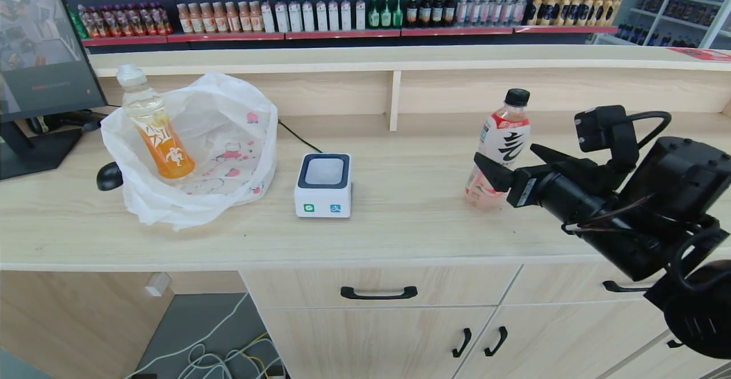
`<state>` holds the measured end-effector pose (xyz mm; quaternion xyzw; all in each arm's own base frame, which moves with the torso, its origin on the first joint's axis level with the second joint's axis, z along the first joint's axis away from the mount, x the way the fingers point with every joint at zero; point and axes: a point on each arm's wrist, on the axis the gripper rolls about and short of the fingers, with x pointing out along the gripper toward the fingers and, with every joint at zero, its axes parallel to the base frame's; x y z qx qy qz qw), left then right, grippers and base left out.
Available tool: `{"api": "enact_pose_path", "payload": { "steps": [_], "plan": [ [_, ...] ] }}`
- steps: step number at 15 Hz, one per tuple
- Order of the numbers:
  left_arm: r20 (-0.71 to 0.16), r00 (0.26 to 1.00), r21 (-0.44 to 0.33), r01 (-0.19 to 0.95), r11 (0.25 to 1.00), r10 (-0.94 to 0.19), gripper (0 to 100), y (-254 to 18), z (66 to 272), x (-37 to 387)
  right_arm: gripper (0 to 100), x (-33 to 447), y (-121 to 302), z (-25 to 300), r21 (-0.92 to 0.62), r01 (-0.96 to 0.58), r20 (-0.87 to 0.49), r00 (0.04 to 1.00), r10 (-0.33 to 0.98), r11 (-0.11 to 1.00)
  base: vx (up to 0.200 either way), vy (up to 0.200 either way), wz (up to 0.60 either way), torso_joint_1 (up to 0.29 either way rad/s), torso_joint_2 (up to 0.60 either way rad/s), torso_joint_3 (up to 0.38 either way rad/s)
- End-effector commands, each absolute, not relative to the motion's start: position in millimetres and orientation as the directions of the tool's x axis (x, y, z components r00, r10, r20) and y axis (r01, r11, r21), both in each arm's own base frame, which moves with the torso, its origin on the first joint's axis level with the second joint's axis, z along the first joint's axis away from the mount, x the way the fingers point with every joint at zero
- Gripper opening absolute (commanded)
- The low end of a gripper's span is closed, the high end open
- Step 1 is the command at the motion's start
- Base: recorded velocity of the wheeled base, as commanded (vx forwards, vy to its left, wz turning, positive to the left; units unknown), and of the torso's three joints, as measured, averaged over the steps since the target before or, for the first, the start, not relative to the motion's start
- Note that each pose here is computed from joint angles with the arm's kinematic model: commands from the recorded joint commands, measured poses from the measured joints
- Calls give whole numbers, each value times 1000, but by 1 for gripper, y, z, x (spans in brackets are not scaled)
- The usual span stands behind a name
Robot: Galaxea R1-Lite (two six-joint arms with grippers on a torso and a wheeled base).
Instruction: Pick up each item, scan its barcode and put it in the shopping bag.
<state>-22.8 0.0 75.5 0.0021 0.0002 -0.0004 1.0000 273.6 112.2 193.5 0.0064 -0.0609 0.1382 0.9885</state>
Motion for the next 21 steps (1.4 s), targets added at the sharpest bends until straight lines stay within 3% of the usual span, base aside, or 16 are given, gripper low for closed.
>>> {"api": "enact_pose_path", "payload": {
  "steps": [1,16,21],
  "plan": [
    [0,1000,5,0,1000,0,100,0,75,-23,100,284,110,214,4,-253,159,955,249,968,0,0,0,0,0,0],
    [0,1000,5,2,1000,-2,100,0,75,-23,100,308,108,186,-10,-215,76,974,215,977,0,0,0,0,0,0],
    [0,1000,5,0,1000,0,100,0,75,-23,100,321,112,169,-14,-210,124,970,210,978,0,0,0,0,0,0]
  ]
}}
